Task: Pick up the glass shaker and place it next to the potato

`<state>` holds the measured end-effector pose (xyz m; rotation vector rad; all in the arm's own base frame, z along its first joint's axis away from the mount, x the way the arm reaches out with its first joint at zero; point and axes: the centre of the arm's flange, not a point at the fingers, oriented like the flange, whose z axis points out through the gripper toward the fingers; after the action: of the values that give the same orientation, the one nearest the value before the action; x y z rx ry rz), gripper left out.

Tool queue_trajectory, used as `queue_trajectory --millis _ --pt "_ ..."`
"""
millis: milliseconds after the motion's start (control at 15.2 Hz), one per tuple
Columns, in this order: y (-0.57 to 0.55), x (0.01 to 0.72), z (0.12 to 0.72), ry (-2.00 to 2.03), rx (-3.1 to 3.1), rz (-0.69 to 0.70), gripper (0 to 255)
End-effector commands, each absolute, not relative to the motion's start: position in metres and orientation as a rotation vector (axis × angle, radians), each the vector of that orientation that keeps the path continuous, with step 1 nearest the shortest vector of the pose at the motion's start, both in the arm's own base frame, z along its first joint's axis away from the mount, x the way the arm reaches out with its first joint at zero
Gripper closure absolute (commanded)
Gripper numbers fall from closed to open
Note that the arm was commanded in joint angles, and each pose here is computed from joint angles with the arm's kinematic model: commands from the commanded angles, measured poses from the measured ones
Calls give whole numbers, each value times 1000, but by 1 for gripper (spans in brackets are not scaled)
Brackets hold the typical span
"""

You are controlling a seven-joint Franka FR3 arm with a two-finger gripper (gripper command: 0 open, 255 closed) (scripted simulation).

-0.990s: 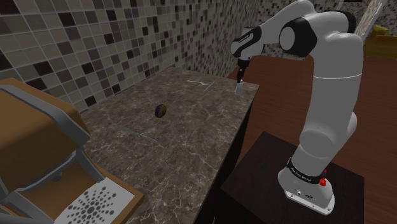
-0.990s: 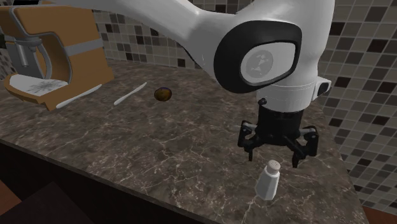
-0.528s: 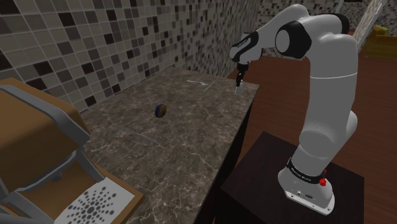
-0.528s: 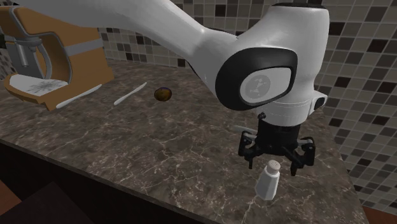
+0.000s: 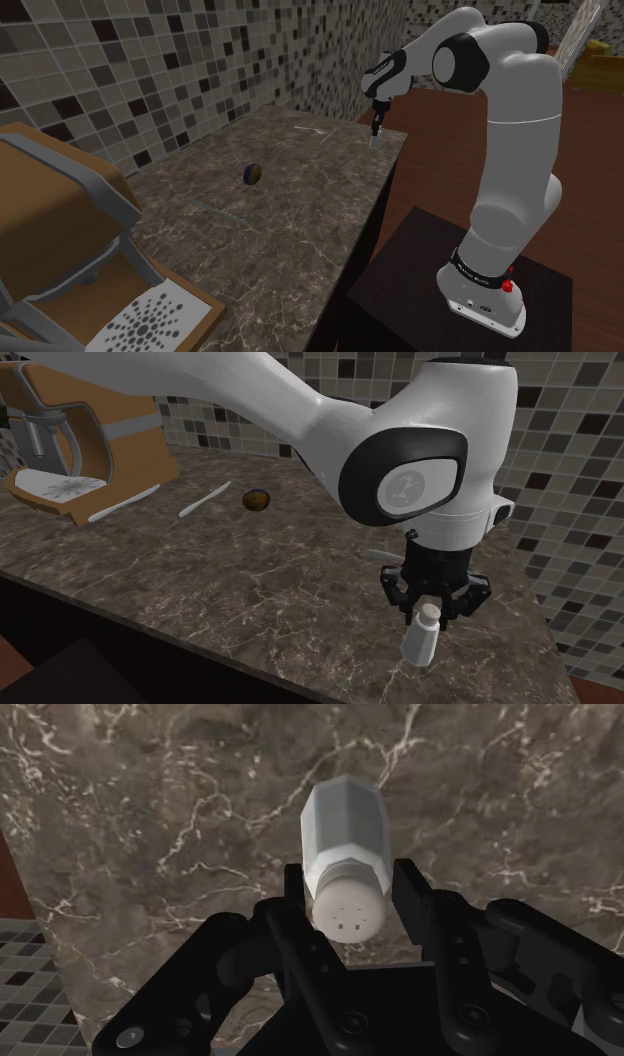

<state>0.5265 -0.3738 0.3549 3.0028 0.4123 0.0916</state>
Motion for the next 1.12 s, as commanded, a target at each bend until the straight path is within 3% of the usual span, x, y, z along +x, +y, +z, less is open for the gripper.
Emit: queue_trajectory --millis 0,396,1056 --pt "-374 526 355 412 3003 91 255" --pt "-374 526 355 412 3003 91 255" --pt "-374 526 407 412 3003 91 255"
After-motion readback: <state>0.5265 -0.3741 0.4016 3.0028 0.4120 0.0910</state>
